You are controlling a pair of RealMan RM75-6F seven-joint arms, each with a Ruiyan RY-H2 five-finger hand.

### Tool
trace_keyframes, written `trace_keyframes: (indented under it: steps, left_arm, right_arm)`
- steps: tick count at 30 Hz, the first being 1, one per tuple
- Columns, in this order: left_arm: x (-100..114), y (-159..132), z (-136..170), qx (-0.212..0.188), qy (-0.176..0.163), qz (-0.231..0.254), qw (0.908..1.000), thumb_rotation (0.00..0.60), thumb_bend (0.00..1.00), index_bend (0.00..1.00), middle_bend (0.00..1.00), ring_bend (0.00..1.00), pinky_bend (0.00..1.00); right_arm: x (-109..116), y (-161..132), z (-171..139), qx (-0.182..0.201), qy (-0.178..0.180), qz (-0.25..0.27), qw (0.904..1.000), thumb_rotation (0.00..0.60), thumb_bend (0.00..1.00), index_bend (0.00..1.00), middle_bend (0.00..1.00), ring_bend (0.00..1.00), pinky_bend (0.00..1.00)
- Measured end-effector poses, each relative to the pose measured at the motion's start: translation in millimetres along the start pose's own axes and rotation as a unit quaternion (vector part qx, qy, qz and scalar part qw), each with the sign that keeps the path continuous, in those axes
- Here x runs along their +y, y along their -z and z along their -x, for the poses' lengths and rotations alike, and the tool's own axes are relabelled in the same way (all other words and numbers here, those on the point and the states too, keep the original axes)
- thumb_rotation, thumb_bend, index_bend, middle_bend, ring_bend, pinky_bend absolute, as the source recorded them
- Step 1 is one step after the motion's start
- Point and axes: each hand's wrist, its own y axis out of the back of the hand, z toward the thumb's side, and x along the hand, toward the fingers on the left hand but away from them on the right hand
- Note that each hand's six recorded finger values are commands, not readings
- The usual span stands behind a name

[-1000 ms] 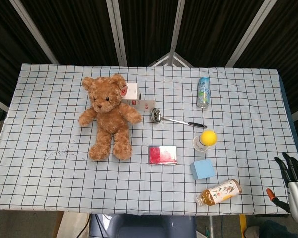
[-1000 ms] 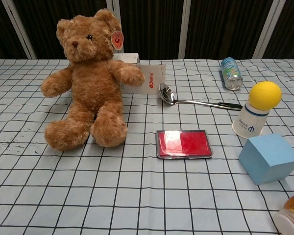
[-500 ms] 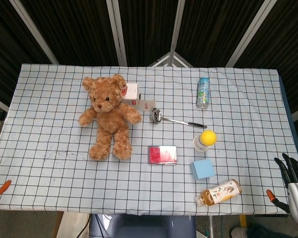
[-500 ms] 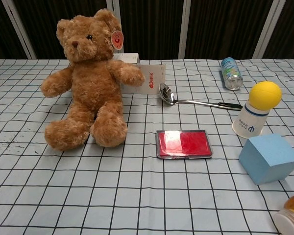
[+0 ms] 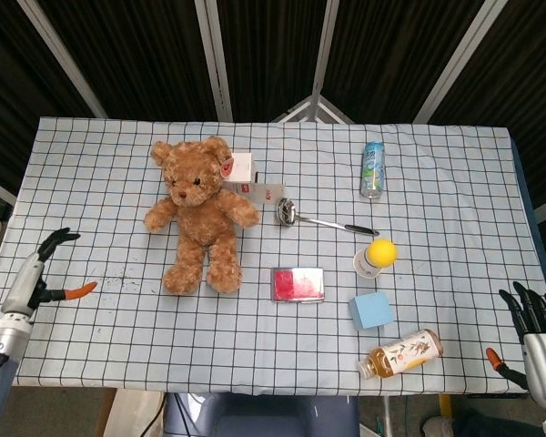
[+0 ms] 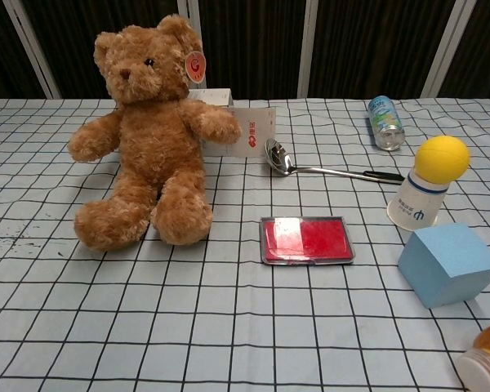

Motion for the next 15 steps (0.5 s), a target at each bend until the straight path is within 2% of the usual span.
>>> trace_keyframes:
  steps: [4,8,15]
  left_arm:
    - [-14.7,-14.4,-30.1,0.017,0.015,0.068,0.9975,0.600,0.24,0.20,0.08,0.00,0.00]
    - [-27.0,-22.8,-57.9,0.027,0.007,0.127,0.9915,0.600,0.24,0.22,0.10,0.00,0.00]
    - [-59.7,-22.2,-94.0,0.063,0.017,0.227,0.9717,0.600,0.24,0.22,0.11,0.00,0.00]
  right_arm:
    - [-1.9,2.1,1.5,-0.003,-0.003,-0.001,1.0000,0.600,0.22,0.12,0.06,0.08,0.00]
    - [-4.1,4.0,3.1,-0.005,-0.007,-0.002,1.0000,0.600,0.22,0.12,0.06,0.08,0.00]
    - [-6.3,5.2,5.3,-0.005,-0.010,-0.001,0.9999,0.600,0.22,0.12,0.06,0.08,0.00]
